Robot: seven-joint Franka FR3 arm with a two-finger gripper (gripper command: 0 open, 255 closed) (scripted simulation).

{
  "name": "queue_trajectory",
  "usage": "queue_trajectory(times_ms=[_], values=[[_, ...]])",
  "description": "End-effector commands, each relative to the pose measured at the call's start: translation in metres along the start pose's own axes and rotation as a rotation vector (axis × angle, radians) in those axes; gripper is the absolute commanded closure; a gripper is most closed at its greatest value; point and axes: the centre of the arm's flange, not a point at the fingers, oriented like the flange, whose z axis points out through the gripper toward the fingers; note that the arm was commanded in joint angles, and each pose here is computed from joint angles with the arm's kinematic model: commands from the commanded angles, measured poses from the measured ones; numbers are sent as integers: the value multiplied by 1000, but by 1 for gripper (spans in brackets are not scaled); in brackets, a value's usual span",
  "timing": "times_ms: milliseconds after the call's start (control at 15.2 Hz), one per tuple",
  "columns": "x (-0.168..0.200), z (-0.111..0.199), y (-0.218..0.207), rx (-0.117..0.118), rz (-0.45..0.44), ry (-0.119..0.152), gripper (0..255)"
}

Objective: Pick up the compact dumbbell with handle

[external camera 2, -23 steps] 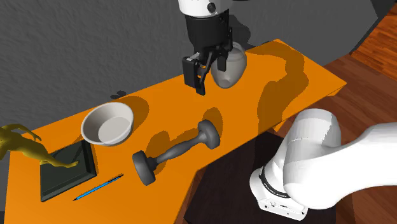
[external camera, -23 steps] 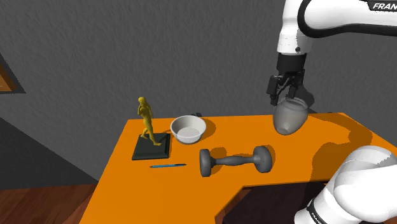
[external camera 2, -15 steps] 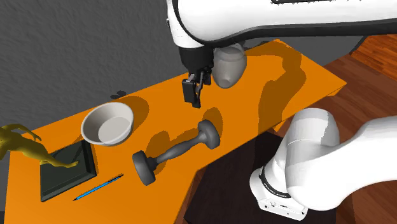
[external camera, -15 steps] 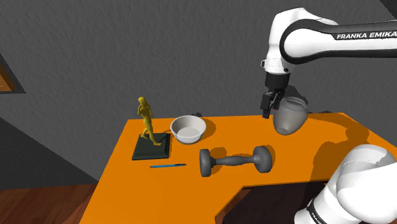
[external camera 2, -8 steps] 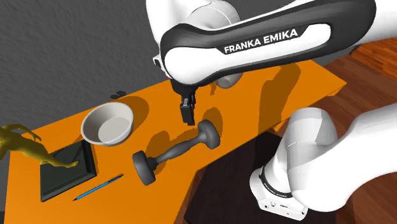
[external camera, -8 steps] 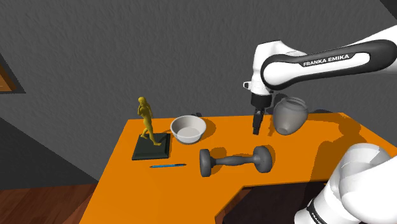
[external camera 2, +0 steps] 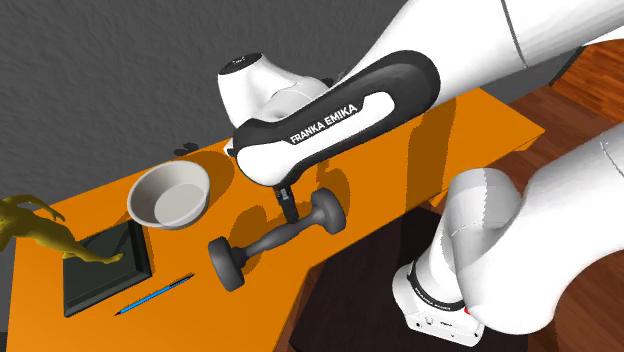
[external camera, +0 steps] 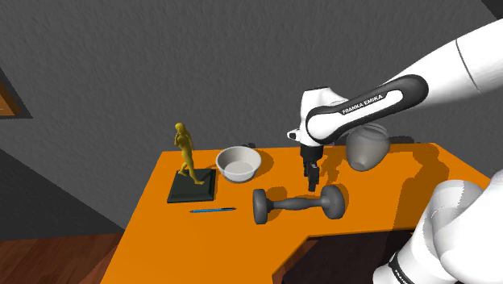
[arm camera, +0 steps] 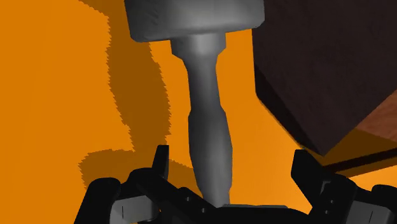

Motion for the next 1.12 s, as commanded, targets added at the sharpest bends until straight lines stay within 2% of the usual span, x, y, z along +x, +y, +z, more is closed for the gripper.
queue_trajectory(times_ms=[0, 198, 792, 858, 1056], values=[[13, 23, 1, 10, -100, -2, 0], [31, 55, 2, 26, -231, -8, 0], [35, 94, 9, 26, -231, -8, 0], [34, 94, 9, 26, -231, -8, 255], [34, 95, 9, 26, -231, -8, 255]])
